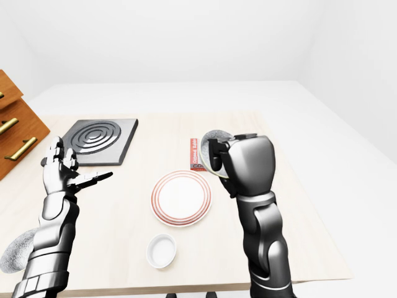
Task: Pick the akita bowl next to the plate and place it on the plate.
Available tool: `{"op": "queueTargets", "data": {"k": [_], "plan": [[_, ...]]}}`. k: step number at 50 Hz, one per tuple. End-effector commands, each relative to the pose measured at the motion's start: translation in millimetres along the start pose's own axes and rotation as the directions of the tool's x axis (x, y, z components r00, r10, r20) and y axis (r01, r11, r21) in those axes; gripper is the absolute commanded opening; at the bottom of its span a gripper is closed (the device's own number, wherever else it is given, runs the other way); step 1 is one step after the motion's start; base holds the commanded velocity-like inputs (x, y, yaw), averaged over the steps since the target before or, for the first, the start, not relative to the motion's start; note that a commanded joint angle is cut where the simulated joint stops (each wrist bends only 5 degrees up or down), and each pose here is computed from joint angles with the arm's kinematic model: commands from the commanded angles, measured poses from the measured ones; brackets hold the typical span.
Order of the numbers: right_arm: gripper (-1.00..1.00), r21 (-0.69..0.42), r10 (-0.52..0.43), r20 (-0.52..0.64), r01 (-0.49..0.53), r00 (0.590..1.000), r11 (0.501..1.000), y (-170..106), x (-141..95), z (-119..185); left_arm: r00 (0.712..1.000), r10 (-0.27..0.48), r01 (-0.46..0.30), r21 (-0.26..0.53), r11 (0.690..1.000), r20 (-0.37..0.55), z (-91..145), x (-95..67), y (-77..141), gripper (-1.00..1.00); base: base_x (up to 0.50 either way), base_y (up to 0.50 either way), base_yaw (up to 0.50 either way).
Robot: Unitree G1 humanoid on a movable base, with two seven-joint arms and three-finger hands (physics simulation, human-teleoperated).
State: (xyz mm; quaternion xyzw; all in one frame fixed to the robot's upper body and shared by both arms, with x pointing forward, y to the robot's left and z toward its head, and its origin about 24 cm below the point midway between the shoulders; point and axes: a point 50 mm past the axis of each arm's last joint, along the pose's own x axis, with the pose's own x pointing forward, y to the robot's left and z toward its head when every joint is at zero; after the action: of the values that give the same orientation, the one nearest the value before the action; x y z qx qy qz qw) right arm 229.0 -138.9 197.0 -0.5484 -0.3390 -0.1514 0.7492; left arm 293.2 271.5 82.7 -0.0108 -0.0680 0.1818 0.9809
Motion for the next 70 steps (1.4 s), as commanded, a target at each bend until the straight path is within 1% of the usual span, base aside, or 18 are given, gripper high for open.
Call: {"op": "queueTargets", "data": {"k": [1, 3, 4, 9, 13, 14, 16, 21, 31, 56, 59, 64, 70], "plan": [[-1.0, 0.042, 0.069, 0.049, -0.071, 0.996, 0.997, 13, 5, 16, 1.0, -0.001, 0.001, -0.001, 1.0, -0.001, 0, 0.5, 0, 1.0, 0.0, 0.0, 0.0], [-1.0, 0.037, 0.076, 0.046, -0.077, 0.996, 0.996, 16, 6, 16, 1.0, -0.001, 0.001, -0.001, 1.0, 0.0, 0, 0.5, 0, 1.0, 0.0, 0.0, 0.0], [-1.0, 0.028, 0.099, 0.045, -0.1, 0.994, 0.995, 22, 5, 15, 1.0, 0.0, 0.0, -0.001, 1.0, -0.001, 0, 0.3, 0, 1.0, 0.0, 0.0, 0.0], [-1.0, -0.001, 0.136, 0.043, -0.136, 0.99, 0.991, 31, 2, 15, 1.0, 0.0, 0.0, -0.001, 1.0, -0.001, 0, 0.9, 0, 1.0, 0.0, 0.0, 0.0], [-1.0, -0.005, 0.171, 0.05, -0.171, 0.984, 0.985, 38, 1, 18, 1.0, 0.0, 0.0, -0.002, 1.0, -0.001, 0, 0.1, 0, 1.0, 0.0, 0.0, 0.0], [-1.0, -0.027, 0.194, 0.054, -0.193, 0.979, 0.981, 46, 0, 18, 1.0, 0.0, 0.0, -0.002, 1.0, -0.001, 0, 0.1, 0, 1.0, 0.0, 0.0, 0.0], [-1.0, -0.047, 0.212, 0.054, -0.209, 0.976, 0.977, 51, -1, 18, 1.0, -0.001, 0.001, -0.001, 1.0, -0.001, -1, 0.5, 0, 1.0, 0.0, 0.0, 0.0], [-1.0, -0.1, 0.237, 0.052, -0.231, 0.97, 0.968, 66, -4, 16, 1.0, -0.002, 0.002, -0.003, 1.0, -0.001, 0, 0.2, -1, 1.0, 0.0, 0.0, 0.0], [-1.0, -0.135, 0.244, 0.064, -0.234, 0.968, 0.963, 79, -6, 16, 1.0, -0.001, 0.001, -0.006, 1.0, -0.004, -1, 1.0, 0, 1.0, 0.0, 0.0, 0.0], [-1.0, -0.156, 0.271, 0.146, -0.249, 0.951, 0.956, 104, -19, 42, 1.0, -0.004, 0.004, -0.007, 1.0, -0.003, 0, 0.1, -1, 1.0, 0.0, 0.0, 0.0], [-1.0, -0.156, 0.271, 0.146, -0.249, 0.951, 0.956, 104, -19, 42, 1.0, -0.004, 0.004, -0.007, 1.0, -0.003, 0, 0.0, -1, 1.0, 0.0, 0.0, 0.0], [-1.0, -0.171, 0.284, 0.165, -0.256, 0.944, 0.951, 112, -26, 46, 1.0, -0.005, 0.005, -0.007, 1.0, -0.003, 0, -0.4, -1, 1.0, 0.0, 0.0, 0.0], [-1.0, -0.183, 0.298, 0.173, -0.267, 0.939, 0.946, 120, -26, 46, 1.0, -0.005, 0.005, -0.007, 1.0, -0.003, 1, -0.1, -1, 1.0, 0.0, 0.0, 0.0]]}}
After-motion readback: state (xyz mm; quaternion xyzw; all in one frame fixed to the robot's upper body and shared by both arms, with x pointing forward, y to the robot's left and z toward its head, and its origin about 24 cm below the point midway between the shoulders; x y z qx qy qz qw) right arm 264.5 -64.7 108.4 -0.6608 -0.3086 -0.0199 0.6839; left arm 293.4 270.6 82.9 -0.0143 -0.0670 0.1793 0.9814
